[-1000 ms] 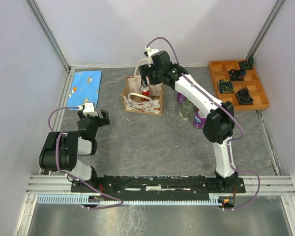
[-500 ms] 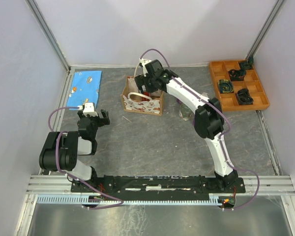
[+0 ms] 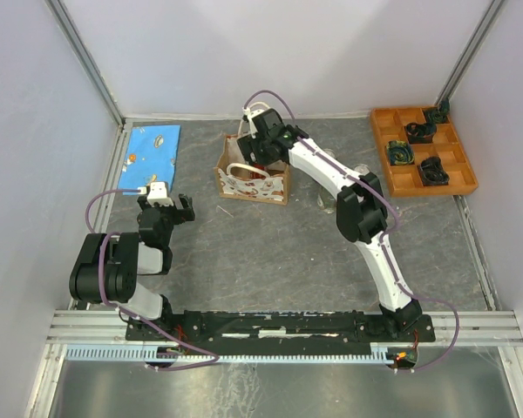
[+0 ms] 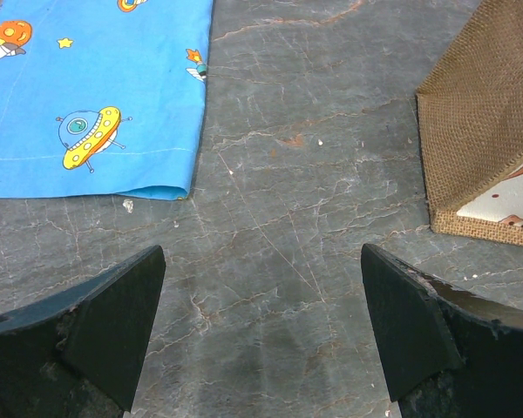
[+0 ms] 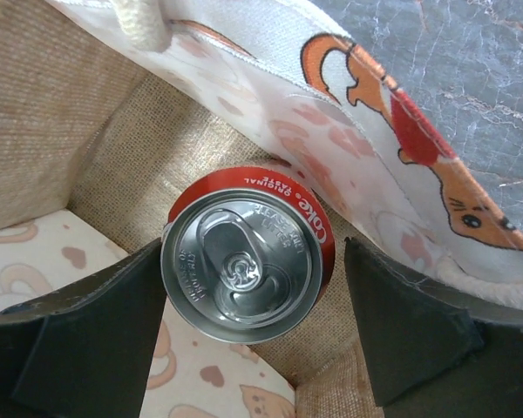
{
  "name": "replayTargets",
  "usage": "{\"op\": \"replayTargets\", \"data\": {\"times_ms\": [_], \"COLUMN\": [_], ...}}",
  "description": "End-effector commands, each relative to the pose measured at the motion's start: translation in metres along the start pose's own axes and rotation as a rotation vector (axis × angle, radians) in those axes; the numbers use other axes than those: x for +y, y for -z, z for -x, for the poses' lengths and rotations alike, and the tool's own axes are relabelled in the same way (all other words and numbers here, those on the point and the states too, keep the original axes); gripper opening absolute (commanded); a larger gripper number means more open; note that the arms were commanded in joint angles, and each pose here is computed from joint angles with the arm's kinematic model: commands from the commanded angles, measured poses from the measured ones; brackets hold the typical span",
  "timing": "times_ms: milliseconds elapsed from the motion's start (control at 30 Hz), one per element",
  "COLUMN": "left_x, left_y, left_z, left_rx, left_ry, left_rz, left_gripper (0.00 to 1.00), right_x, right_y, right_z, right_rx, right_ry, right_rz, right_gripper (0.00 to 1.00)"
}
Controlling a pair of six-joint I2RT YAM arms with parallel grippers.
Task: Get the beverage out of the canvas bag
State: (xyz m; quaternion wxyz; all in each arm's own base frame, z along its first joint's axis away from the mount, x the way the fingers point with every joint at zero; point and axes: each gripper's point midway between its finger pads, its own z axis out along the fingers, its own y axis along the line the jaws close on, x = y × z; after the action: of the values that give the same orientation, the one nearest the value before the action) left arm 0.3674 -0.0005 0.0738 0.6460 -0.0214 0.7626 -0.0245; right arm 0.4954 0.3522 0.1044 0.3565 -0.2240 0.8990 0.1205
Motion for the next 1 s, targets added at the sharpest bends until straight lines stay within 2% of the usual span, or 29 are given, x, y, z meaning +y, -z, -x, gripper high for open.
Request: {"op": "replayTargets", "data": {"times_ms": [0, 67, 100, 133, 233, 267, 467, 700, 967], "left_x": [0.001, 0.001, 0.001, 0.001, 0.001, 0.001, 0.001, 0.001, 0.001], "left_y": [-0.006, -0.006, -0.006, -0.006, -0.006, -0.006, -0.006, -0.006, -0.006], "left_z": [0.019, 0.019, 0.019, 0.020, 0.019, 0.019, 0.019, 0.020, 0.019], "left_rx": [-0.062, -0.061, -0.061, -0.062, -0.062, -0.061, -0.062, -0.062, -0.062], "left_ry": [-0.045, -0.045, -0.045, -0.045, -0.045, -0.045, -0.045, -0.046, -0.045], "left_rz": [0.002, 0.002, 0.002, 0.002, 0.002, 0.003, 0.002, 0.003, 0.003], "left_gripper": [0.99, 0.99, 0.99, 0.99, 0.99, 0.99, 0.99, 0.99, 0.99], "right_x": [-0.004, -0.004, -0.005, -0.005, -0.005, -0.005, -0.002, 0.012, 0.009], "right_y": [0.002, 0.000, 0.000, 0.000, 0.002, 0.004, 0.048, 0.127, 0.208], "right_z": [0.011, 0.009, 0.008, 0.007, 0.010, 0.012, 0.066, 0.147, 0.175], "right_rx": [-0.023, -0.018, -0.016, -0.016, -0.020, -0.026, -0.166, -0.426, -0.578], "right_ry": [0.024, 0.031, 0.033, 0.036, 0.042, 0.044, 0.057, 0.037, 0.029], "right_rz": [-0.028, -0.030, -0.031, -0.031, -0.033, -0.033, -0.025, 0.039, 0.035], "right_gripper": [0.85, 0.75, 0.64, 0.47, 0.05, 0.00, 0.00, 0.00, 0.00]}}
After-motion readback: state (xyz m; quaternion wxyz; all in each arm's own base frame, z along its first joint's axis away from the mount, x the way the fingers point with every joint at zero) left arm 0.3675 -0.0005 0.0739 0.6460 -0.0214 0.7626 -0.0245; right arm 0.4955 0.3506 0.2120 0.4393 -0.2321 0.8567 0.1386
